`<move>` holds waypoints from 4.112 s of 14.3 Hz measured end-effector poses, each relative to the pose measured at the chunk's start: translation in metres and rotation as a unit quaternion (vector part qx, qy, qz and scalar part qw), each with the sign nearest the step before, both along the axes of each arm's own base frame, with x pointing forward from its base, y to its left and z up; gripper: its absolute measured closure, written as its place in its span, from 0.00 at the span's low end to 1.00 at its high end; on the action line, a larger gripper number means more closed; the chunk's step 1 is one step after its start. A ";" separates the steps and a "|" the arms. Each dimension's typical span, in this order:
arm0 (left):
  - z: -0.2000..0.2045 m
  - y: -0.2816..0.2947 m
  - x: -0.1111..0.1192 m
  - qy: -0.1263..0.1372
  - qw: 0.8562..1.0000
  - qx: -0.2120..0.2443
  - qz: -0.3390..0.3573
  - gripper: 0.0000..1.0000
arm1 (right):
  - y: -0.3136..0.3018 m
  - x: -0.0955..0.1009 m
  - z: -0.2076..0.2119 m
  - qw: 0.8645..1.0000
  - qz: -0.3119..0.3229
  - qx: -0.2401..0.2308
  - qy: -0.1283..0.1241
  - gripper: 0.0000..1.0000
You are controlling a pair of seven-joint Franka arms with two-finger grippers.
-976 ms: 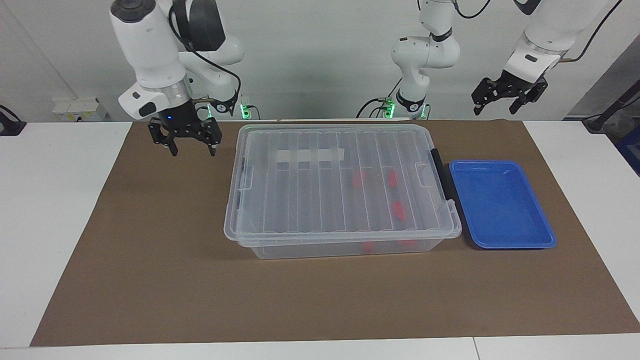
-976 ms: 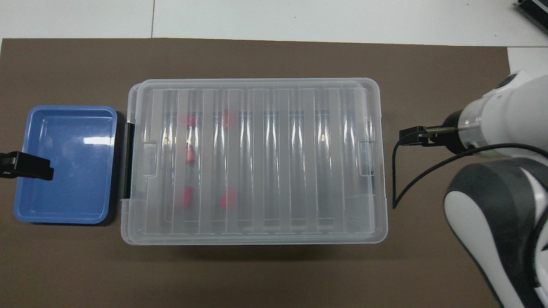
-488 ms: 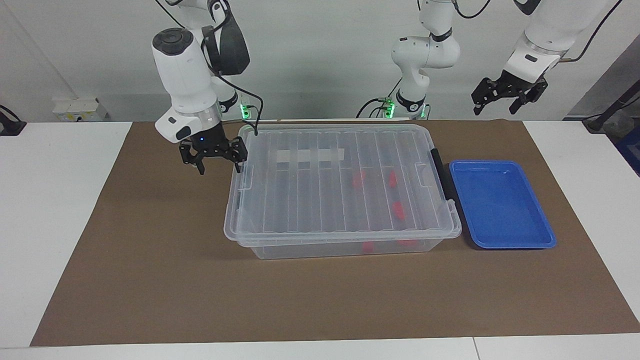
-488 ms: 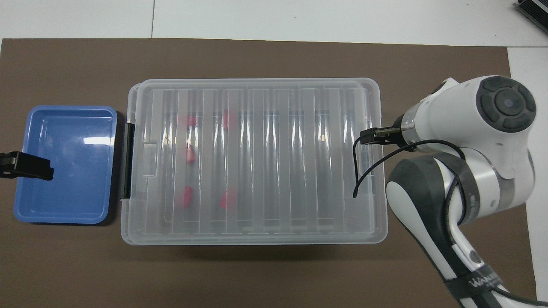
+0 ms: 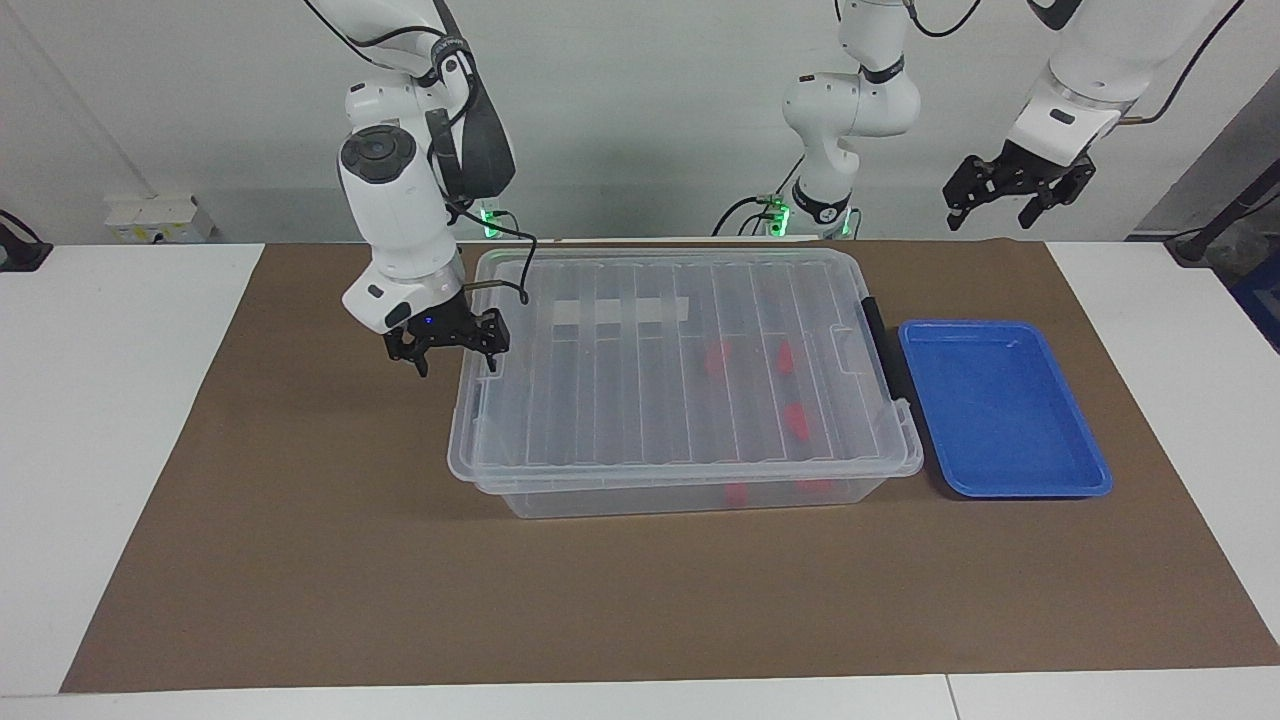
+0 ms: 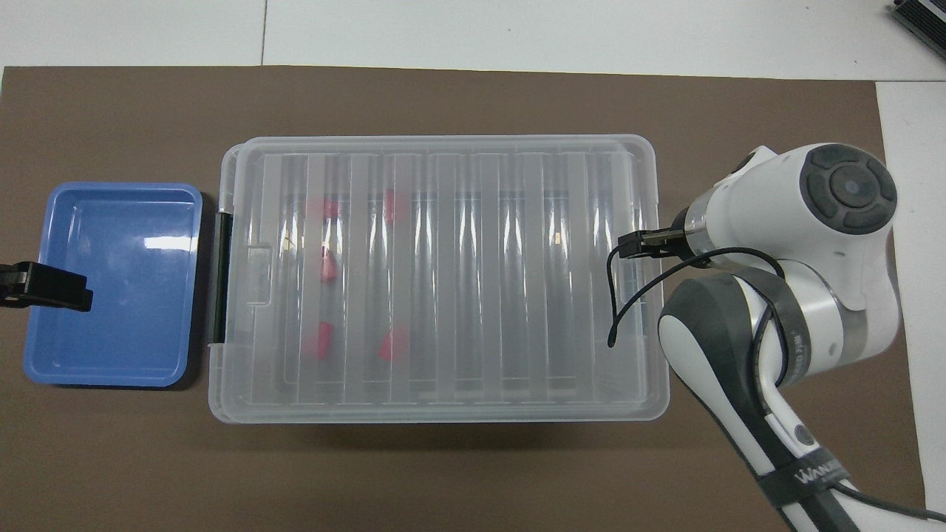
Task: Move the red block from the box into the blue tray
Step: 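Grasp the clear lid edge with the right gripper, then slide the clear lid away from the tray with the right gripper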
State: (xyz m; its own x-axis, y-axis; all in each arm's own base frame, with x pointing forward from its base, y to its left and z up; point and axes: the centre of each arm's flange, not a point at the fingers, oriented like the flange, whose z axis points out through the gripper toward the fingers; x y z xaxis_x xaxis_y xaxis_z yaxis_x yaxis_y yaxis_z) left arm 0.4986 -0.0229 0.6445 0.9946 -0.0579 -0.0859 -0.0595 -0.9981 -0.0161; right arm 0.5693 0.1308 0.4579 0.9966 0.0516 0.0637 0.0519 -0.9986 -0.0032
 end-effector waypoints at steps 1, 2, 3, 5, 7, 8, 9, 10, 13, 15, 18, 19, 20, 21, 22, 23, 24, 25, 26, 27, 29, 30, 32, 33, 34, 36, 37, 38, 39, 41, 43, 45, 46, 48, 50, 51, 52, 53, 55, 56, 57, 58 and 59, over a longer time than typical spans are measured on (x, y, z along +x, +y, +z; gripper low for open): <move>0.000 0.000 0.000 0.000 1.000 0.000 0.000 0.00 | -0.004 0.000 -0.002 1.000 0.003 -0.001 0.000 0.00; 0.000 0.000 0.000 0.000 1.000 0.000 0.000 0.00 | -0.007 0.001 -0.004 1.000 0.004 -0.001 0.002 0.00; 0.000 0.000 0.000 0.000 1.000 0.000 0.000 0.00 | -0.010 0.001 -0.005 1.000 0.004 -0.001 0.003 0.00; 0.000 0.000 0.000 0.000 1.000 0.000 0.000 0.00 | -0.012 0.001 -0.006 1.000 0.003 -0.002 0.004 0.00; 0.000 0.000 0.000 0.000 1.000 0.000 0.000 0.00 | -0.012 0.000 -0.006 1.000 0.003 -0.002 0.004 0.00; 0.000 0.000 0.000 0.000 1.000 0.000 0.000 0.00 | -0.012 0.000 -0.006 1.000 0.002 -0.002 0.004 0.00; 0.000 0.000 0.000 0.000 1.000 0.000 0.000 0.00 | -0.013 0.001 -0.006 1.000 0.002 -0.002 0.005 0.00; 0.000 0.000 0.000 0.000 1.000 0.000 0.000 0.00 | -0.015 0.001 -0.006 1.000 0.000 -0.002 0.005 0.00; 0.000 0.000 0.000 0.000 1.000 0.000 0.000 0.00 | -0.020 0.002 -0.006 1.000 -0.004 -0.002 0.004 0.00; 0.000 0.000 0.000 0.000 1.000 0.000 0.000 0.00 | -0.021 0.002 -0.006 1.000 -0.005 -0.002 0.004 0.00; 0.000 0.000 0.000 0.000 1.000 0.000 0.000 0.00 | -0.029 0.003 -0.005 1.000 -0.009 -0.002 0.004 0.00; 0.000 0.000 0.000 0.000 1.000 0.000 0.000 0.00 | -0.033 0.004 -0.005 1.000 -0.009 -0.002 0.003 0.00; 0.000 0.000 0.000 0.000 1.000 0.000 0.000 0.00 | -0.037 0.005 -0.005 1.000 -0.008 -0.003 0.003 0.00; 0.000 0.000 0.000 0.000 1.000 0.000 0.000 0.00 | -0.041 0.005 -0.005 1.000 -0.010 -0.003 0.003 0.00; 0.000 0.000 0.000 0.000 1.000 0.000 0.000 0.00 | -0.045 0.006 -0.005 1.000 -0.012 -0.003 0.003 0.00; 0.000 0.000 0.000 0.000 1.000 0.000 0.000 0.00 | -0.050 0.006 -0.004 1.000 -0.013 -0.004 0.003 0.00; 0.000 0.000 0.000 0.000 1.000 0.000 0.000 0.00 | -0.054 0.007 -0.004 1.000 -0.013 -0.004 0.003 0.00; 0.000 0.000 0.000 0.000 1.000 0.000 0.000 0.00 | -0.058 0.007 -0.002 1.000 -0.015 -0.004 0.003 0.00; 0.000 0.000 0.000 0.000 1.000 0.000 0.000 0.00 | -0.062 0.007 -0.001 1.000 -0.018 -0.004 0.002 0.00; 0.000 0.000 0.000 0.000 1.000 0.000 0.000 0.00 | -0.067 0.007 0.000 1.000 -0.021 -0.005 0.001 0.00; 0.000 0.000 0.000 0.000 1.000 0.000 0.000 0.00 | -0.073 0.007 0.000 1.000 -0.025 -0.006 0.003 0.00; 0.000 0.000 0.000 0.000 1.000 0.000 0.000 0.00 | -0.075 0.007 0.000 1.000 -0.027 -0.007 0.004 0.00; 0.000 0.000 0.000 0.000 1.000 0.000 0.000 0.00 | -0.083 0.007 0.001 0.999 -0.030 -0.011 0.005 0.00; 0.000 0.000 0.000 0.000 1.000 0.000 0.000 0.00 | -0.087 0.007 0.001 0.999 -0.030 -0.011 0.005 0.00; 0.000 0.000 0.000 0.000 1.000 0.000 0.000 0.00 | -0.090 0.007 0.001 0.999 -0.030 -0.012 0.007 0.00; 0.000 0.000 0.000 0.000 1.000 0.000 0.000 0.00 | -0.096 0.007 0.001 0.999 -0.035 -0.012 0.009 0.00; 0.000 0.000 0.000 0.000 1.000 0.000 0.000 0.00 | -0.100 0.006 0.002 0.999 -0.038 -0.013 0.009 0.00; 0.000 0.000 0.000 0.000 1.000 0.000 0.000 0.00 | -0.104 0.006 0.003 0.999 -0.041 -0.013 0.009 0.00; 0.000 0.000 0.000 0.000 1.000 0.000 0.000 0.00 | -0.107 0.006 0.004 0.999 -0.043 -0.013 0.009 0.00; 0.000 0.000 0.000 0.000 1.000 0.000 0.000 0.00 | -0.110 0.005 0.005 0.999 -0.044 -0.014 0.009 0.00; 0.000 0.000 0.000 0.000 1.000 0.000 0.000 0.00 | -0.115 0.005 0.006 0.999 -0.042 -0.014 0.010 0.00; 0.000 0.000 0.000 0.000 1.000 0.000 0.000 0.00 | -0.121 0.005 0.006 0.999 -0.036 -0.015 0.011 0.00; 0.000 0.000 0.000 0.000 1.000 0.000 0.000 0.00 | -0.126 0.005 0.006 0.999 -0.035 -0.015 0.011 0.00; 0.000 0.000 0.000 0.000 1.000 0.000 0.000 0.00 | -0.135 0.005 0.006 0.999 -0.035 -0.016 0.012 0.00; 0.000 0.000 0.000 0.000 1.000 0.000 0.000 0.00 | -0.138 0.004 0.006 0.999 -0.037 -0.016 0.012 0.00; 0.000 0.000 0.000 0.000 1.000 0.000 0.000 0.00 | -0.140 0.004 0.006 0.999 -0.039 -0.016 0.013 0.00; 0.000 0.000 0.000 0.000 1.000 0.000 0.000 0.00 | -0.143 0.004 0.006 0.999 -0.039 -0.016 0.013 0.00; 0.000 0.000 0.000 0.000 1.000 0.000 0.000 0.00 | -0.145 0.004 0.006 0.999 -0.038 -0.016 0.013 0.00; 0.000 0.000 0.000 0.000 1.000 0.000 0.000 0.00 | -0.151 0.004 0.007 0.999 -0.041 -0.016 0.013 0.00; 0.000 -0.001 0.000 0.000 1.000 0.000 0.000 0.00 | -0.153 0.003 0.007 0.999 -0.042 -0.017 0.015 0.00; 0.000 -0.002 0.000 0.000 1.000 0.000 -0.002 0.00 | -0.154 0.002 0.008 0.999 -0.042 -0.017 0.016 0.00; 0.000 -0.004 0.000 0.000 1.000 0.000 -0.003 0.00 | -0.156 0.002 0.009 0.999 -0.042 -0.017 0.016 0.00; 0.000 -0.005 0.000 0.000 1.000 0.001 -0.005 0.00 | -0.157 0.001 0.009 0.999 -0.042 -0.018 0.016 0.00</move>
State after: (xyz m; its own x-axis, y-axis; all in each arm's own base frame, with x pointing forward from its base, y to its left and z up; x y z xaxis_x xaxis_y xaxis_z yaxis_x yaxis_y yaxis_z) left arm 0.4983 -0.0283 0.6446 0.9940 -0.0674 -0.0858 -0.0691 -0.9975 -0.0172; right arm 0.5707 -0.0267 0.4671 0.9990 -0.0310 0.0310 -0.0320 -0.9990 0.0319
